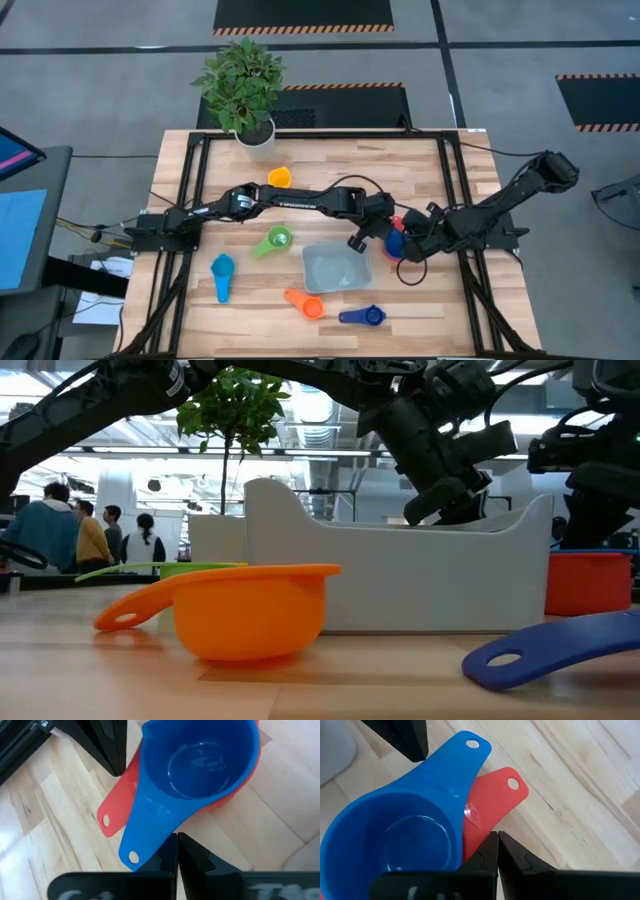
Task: Nest measuring cups in basket
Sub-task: Adjust the large dark blue measuring cup
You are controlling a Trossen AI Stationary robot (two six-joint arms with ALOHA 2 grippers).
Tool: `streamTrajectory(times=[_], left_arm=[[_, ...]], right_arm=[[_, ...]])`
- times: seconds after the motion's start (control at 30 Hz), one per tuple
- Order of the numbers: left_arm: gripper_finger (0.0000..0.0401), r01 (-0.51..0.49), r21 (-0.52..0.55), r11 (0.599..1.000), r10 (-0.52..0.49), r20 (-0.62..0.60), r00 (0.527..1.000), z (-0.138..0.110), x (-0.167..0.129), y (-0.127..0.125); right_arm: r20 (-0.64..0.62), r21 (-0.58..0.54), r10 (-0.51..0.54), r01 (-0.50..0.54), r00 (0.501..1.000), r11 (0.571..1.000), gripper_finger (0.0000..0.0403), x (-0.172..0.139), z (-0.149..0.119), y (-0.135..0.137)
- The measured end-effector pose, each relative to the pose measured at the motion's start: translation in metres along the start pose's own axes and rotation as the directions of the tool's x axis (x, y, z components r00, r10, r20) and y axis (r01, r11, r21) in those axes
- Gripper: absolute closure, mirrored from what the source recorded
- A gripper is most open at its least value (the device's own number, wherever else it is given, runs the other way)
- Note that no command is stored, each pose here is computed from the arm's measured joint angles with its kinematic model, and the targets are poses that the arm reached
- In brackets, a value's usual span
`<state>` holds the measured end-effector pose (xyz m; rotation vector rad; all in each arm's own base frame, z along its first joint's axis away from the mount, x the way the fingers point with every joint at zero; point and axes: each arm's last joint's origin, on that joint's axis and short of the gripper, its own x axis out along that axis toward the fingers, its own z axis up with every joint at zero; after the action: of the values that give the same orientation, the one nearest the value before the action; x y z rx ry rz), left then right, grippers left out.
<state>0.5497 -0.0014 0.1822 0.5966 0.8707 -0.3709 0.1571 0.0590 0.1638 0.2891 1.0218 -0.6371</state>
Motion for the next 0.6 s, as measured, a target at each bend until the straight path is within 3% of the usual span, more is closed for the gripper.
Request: streamTrajectory(times=[0.3, 0.47, 0.6], left_arm=[[0.0401, -0.019, 0.013, 1.0, 0.019, 0.047, 0.999, 0.0036, -0.0002, 0.0031], [0.0401, -0.032, 0.01, 0.999, 0.032, -0.043, 0.999, -0.0013, -0.0026, 0.0008], [0.0401, 0.006, -0.003, 1.0, -0.006, -0.048, 0.999, -0.002, -0.0057, -0.001]], right_arm=[[-0.001, 0.0, 0.002, -0.002, 1.0, 1.0, 0.0373, 0.0, 0.0, 0.0001], [-0.004, -0.002, 0.0, 0.0, 1.0, 1.0, 0.0371, -0.0001, -0.0002, -0.0001], [-0.004, -0.002, -0.001, 0.001, 1.0, 1.0, 0.0378, 0.0, -0.0002, -0.0001]])
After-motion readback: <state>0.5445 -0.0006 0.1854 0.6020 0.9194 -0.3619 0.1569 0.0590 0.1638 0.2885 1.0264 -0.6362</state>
